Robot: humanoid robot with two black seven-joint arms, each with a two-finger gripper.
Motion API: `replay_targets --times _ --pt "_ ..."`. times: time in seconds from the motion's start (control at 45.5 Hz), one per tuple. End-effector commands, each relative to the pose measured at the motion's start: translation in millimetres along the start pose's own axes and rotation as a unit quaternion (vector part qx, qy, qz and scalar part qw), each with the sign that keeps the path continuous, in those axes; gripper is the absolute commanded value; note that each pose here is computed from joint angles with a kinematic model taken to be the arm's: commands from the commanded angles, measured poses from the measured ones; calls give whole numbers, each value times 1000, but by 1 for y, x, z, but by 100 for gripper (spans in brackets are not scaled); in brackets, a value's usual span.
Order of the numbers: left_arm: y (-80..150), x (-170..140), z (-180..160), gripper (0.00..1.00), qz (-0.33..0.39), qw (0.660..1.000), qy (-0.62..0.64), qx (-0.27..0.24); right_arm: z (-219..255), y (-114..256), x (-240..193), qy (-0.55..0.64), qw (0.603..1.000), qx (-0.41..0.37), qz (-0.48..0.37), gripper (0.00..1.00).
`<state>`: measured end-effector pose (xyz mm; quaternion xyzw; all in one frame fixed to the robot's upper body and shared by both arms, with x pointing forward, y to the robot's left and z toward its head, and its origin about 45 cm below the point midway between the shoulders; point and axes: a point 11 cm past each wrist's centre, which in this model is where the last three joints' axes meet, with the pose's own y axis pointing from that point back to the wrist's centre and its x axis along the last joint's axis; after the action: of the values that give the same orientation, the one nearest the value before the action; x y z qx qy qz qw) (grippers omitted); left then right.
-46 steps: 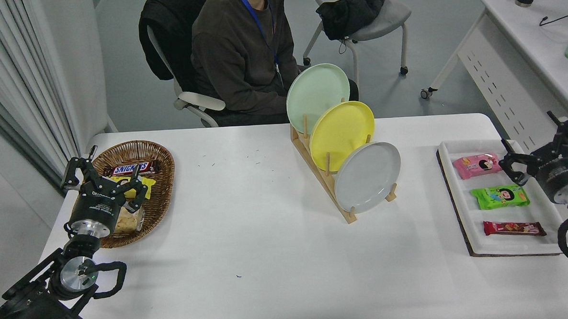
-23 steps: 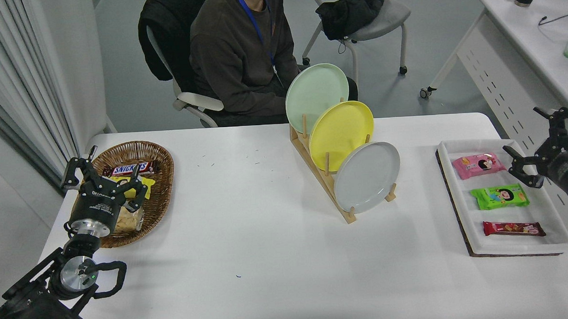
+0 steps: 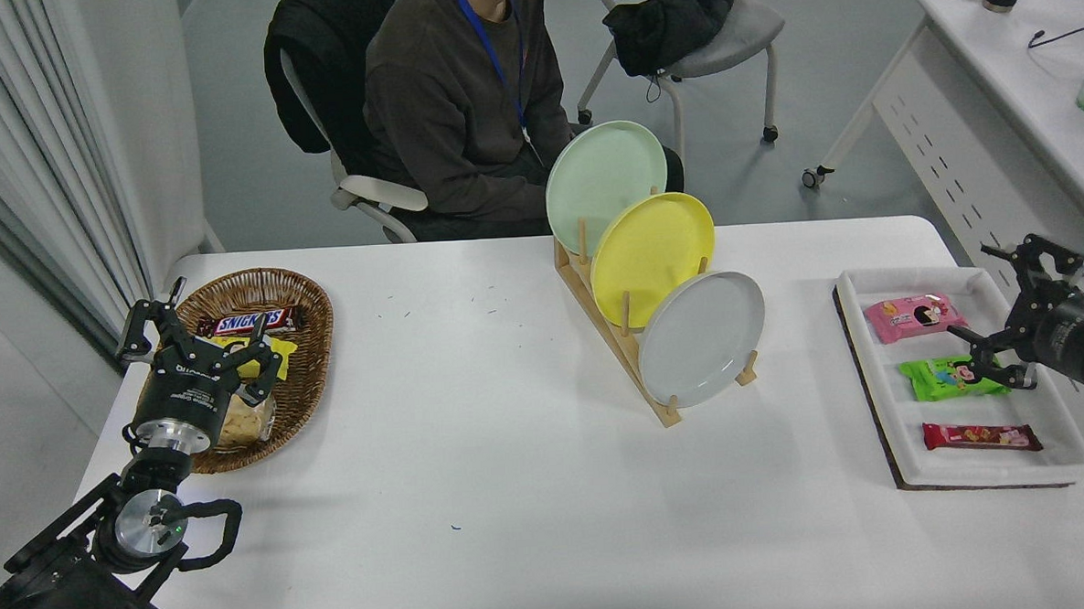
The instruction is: Place the plate on the table
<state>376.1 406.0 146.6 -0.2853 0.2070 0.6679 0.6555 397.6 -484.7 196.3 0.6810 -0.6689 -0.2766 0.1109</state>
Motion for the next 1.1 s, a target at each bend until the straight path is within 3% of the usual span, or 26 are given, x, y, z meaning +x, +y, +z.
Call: replay_targets --times 0.0,0.44,1.077 --pt "0 0 0 98 0 1000 0 0 -6 -5 -14 -3 999 -51 13 99" --pt "0 0 0 98 0 1000 0 0 -46 0 -84 85 993 -65 -57 99" --pt "0 0 0 98 0 1000 0 0 -66 3 -90 158 983 -80 -41 99"
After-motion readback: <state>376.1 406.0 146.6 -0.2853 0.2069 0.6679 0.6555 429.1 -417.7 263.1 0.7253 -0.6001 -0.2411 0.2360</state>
